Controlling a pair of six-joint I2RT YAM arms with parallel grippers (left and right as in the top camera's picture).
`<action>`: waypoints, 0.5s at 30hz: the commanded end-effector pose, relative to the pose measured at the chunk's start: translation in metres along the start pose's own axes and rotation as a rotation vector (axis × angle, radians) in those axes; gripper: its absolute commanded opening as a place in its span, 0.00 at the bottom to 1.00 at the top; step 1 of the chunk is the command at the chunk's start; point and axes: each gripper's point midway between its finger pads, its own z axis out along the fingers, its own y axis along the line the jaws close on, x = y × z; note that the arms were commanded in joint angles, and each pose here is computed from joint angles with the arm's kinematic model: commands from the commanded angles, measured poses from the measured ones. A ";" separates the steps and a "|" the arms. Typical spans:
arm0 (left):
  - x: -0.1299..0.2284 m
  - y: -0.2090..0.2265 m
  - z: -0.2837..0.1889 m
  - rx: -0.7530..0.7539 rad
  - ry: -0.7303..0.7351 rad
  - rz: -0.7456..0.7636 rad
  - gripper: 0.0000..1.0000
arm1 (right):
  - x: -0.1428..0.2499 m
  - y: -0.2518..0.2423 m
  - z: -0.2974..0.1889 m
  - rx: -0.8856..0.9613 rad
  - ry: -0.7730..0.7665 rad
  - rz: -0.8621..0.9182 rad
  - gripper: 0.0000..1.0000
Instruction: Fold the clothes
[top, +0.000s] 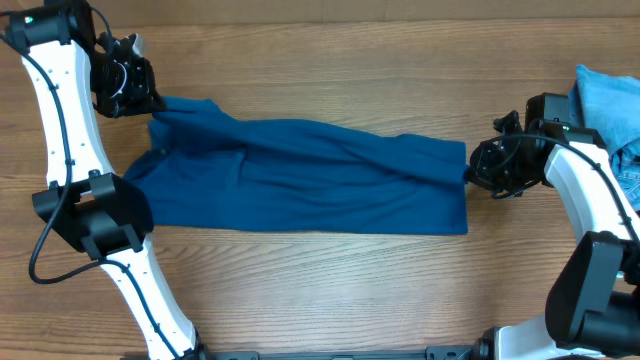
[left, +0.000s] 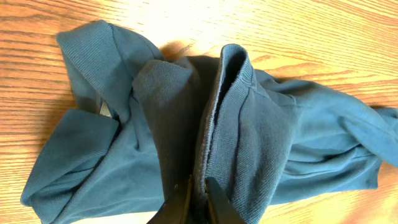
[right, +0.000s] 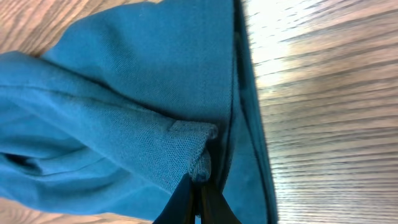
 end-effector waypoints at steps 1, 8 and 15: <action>-0.003 -0.005 -0.016 0.006 -0.046 0.013 0.09 | -0.005 -0.006 -0.008 0.050 -0.034 -0.008 0.04; 0.004 -0.011 -0.063 -0.060 -0.153 0.037 0.06 | -0.004 -0.011 -0.005 0.069 -0.035 -0.006 0.04; 0.016 -0.012 -0.095 -0.134 -0.220 0.018 0.15 | -0.003 -0.011 -0.004 0.069 -0.032 -0.006 0.04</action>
